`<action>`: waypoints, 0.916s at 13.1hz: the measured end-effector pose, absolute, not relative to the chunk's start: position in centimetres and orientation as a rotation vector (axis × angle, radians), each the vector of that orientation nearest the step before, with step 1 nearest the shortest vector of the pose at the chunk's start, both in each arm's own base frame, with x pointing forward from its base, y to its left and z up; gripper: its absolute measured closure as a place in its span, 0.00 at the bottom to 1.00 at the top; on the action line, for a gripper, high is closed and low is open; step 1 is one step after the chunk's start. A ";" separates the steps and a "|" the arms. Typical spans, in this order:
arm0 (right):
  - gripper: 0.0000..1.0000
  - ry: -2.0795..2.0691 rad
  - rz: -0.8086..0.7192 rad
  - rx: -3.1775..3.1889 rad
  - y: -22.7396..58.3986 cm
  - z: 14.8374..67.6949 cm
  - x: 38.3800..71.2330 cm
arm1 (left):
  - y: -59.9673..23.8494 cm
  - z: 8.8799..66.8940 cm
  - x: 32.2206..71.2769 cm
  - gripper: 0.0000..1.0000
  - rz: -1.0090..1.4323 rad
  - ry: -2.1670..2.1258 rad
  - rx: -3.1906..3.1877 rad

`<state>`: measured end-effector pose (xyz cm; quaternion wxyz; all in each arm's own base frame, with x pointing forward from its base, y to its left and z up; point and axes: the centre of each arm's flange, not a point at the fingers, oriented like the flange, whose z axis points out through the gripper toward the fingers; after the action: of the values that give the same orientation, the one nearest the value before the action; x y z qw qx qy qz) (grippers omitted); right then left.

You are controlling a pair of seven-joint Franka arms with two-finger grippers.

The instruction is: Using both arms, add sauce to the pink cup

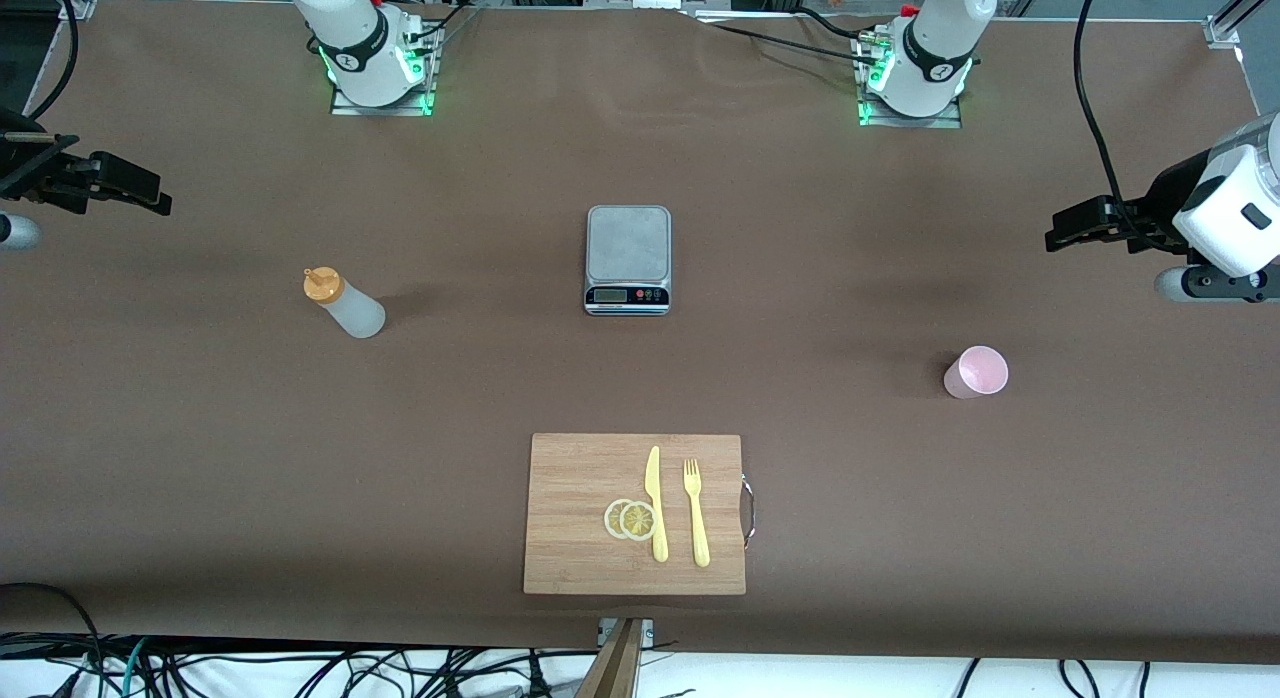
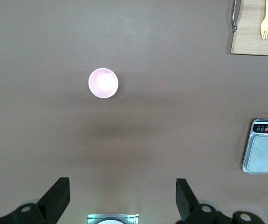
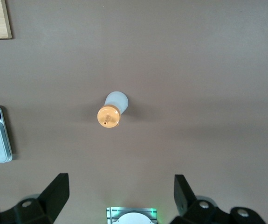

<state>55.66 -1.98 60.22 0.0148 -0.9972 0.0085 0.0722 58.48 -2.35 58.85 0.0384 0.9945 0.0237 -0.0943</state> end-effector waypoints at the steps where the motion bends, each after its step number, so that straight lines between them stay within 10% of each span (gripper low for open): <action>1: 0.00 0.026 0.225 -3.104 -2.0 60.2 55.7 | -2.3 58.8 58.5 0.00 -0.290 0.073 3.050; 12: 0.00 0.022 0.227 -3.103 -1.8 60.2 55.6 | -1.3 54.6 60.0 0.00 -0.319 0.103 3.046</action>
<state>55.64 -1.81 60.22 0.0153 -0.9972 0.0071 0.0730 59.96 -1.32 54.55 0.0384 0.9933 0.0335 -0.1041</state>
